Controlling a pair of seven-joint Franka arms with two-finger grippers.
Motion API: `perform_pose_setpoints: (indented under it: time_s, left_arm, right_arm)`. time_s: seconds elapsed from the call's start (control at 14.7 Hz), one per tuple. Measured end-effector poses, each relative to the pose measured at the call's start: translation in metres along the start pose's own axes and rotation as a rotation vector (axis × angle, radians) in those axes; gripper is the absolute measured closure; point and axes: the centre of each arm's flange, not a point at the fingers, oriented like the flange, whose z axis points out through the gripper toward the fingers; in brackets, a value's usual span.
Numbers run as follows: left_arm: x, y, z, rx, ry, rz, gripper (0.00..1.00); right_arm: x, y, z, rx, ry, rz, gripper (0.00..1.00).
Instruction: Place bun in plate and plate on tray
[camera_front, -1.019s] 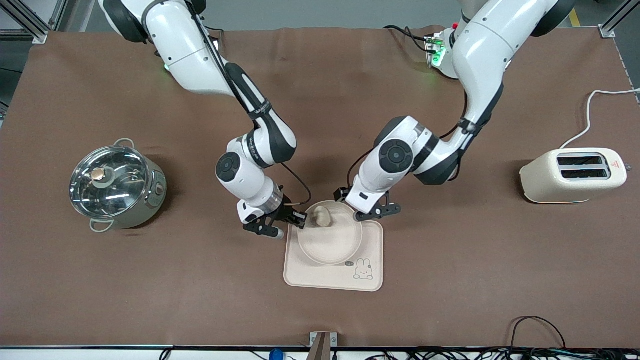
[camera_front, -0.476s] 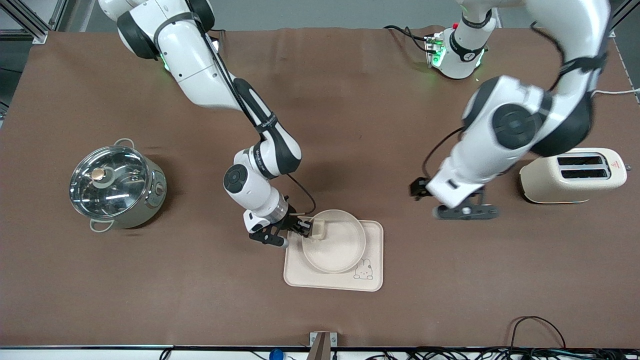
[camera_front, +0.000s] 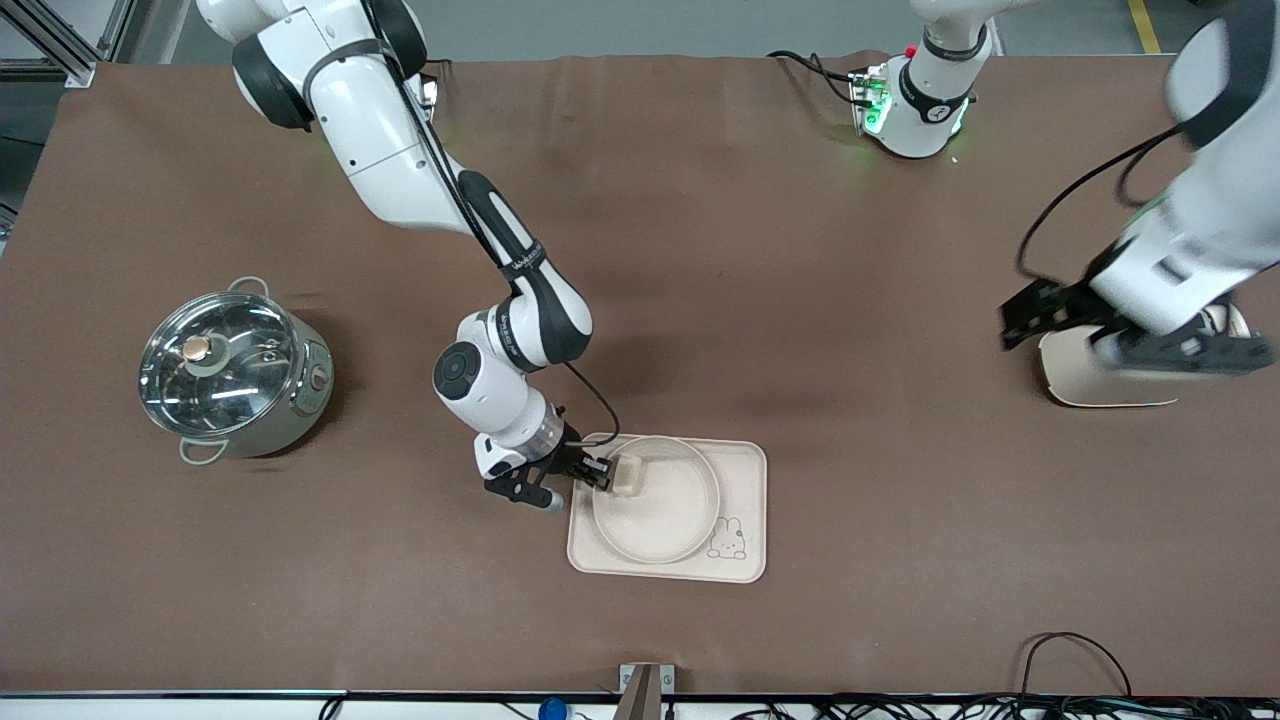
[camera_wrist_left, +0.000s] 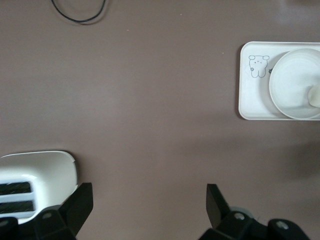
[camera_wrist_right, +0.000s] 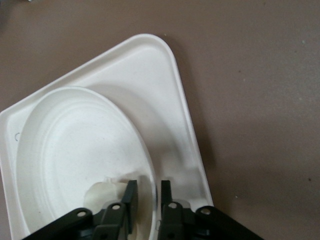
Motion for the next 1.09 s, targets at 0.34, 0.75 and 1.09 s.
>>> perform_pose_setpoints:
  time_s: [0.34, 0.75, 1.09]
  left_arm:
    - [-0.027, 0.008, -0.049, 0.028, 0.034, 0.021, 0.0]
    - [-0.025, -0.015, -0.036, 0.025, -0.018, 0.027, 0.0]
    - [-0.027, -0.021, -0.045, 0.027, -0.007, 0.017, 0.0]
  right_arm:
    - [0.027, 0.004, -0.052, -0.005, -0.019, 0.032, 0.18]
    - [0.097, 0.073, -0.244, -0.146, -0.245, -0.039, 0.0]
    - [0.086, 0.099, -0.426, -0.35, -0.278, -0.153, 0.0]
